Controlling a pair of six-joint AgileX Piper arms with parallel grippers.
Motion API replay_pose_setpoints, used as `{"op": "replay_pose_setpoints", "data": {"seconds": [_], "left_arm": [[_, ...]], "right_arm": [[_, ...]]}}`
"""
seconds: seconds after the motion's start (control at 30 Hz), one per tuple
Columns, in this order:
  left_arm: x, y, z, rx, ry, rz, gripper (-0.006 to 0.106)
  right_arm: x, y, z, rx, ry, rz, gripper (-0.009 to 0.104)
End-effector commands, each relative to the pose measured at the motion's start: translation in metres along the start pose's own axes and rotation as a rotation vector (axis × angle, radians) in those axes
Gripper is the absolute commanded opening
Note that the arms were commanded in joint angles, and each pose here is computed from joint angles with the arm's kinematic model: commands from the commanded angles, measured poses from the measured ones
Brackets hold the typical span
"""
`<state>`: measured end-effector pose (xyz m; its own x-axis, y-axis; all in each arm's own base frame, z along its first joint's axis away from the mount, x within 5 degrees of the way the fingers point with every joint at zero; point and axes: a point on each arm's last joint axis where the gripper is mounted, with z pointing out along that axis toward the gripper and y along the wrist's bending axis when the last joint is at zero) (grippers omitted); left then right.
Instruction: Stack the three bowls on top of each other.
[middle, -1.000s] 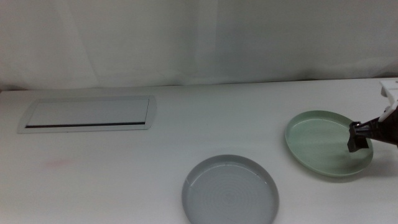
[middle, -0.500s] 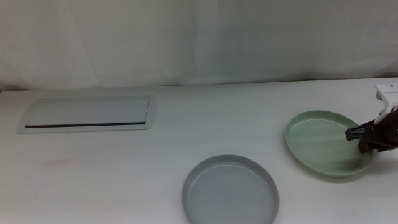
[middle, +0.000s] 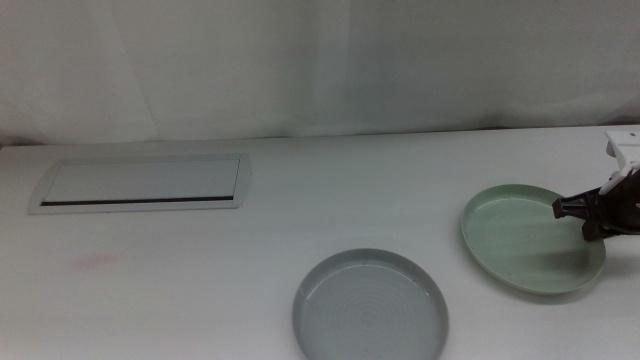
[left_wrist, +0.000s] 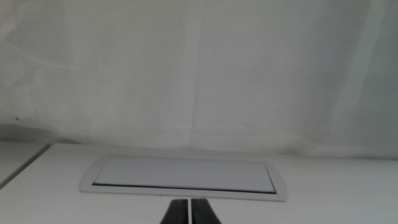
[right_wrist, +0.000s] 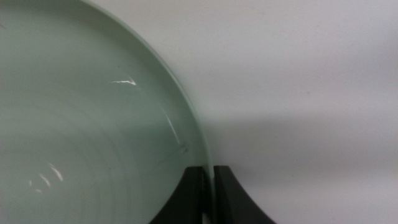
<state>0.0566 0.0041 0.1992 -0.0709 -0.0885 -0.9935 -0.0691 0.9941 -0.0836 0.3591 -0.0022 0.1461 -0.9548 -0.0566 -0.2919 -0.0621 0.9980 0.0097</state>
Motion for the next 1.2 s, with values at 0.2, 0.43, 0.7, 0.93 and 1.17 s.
{"op": "replay_pose_setpoints", "data": {"seconds": [0.2,0.43,0.7,0.93,1.17], "left_arm": [[0.01,0.0,-0.001,0.01,-0.016,-0.015,-0.003],[0.01,0.0,-0.001,0.01,-0.016,-0.015,-0.003],[0.01,0.0,-0.001,0.01,-0.016,-0.015,-0.003],[0.01,0.0,-0.001,0.01,-0.016,-0.015,-0.003],[0.01,0.0,-0.001,0.01,-0.016,-0.015,-0.003]], "right_arm": [[-0.003,-0.001,-0.032,0.005,-0.067,-0.007,-0.003],[-0.002,0.001,-0.088,0.011,-0.169,-0.019,-0.003],[0.009,0.007,-0.15,-0.023,-0.299,0.009,-0.003],[0.028,0.023,-0.193,-0.154,-0.357,0.018,-0.003],[0.034,0.06,-0.196,-0.241,-0.315,-0.08,-0.003]]}}
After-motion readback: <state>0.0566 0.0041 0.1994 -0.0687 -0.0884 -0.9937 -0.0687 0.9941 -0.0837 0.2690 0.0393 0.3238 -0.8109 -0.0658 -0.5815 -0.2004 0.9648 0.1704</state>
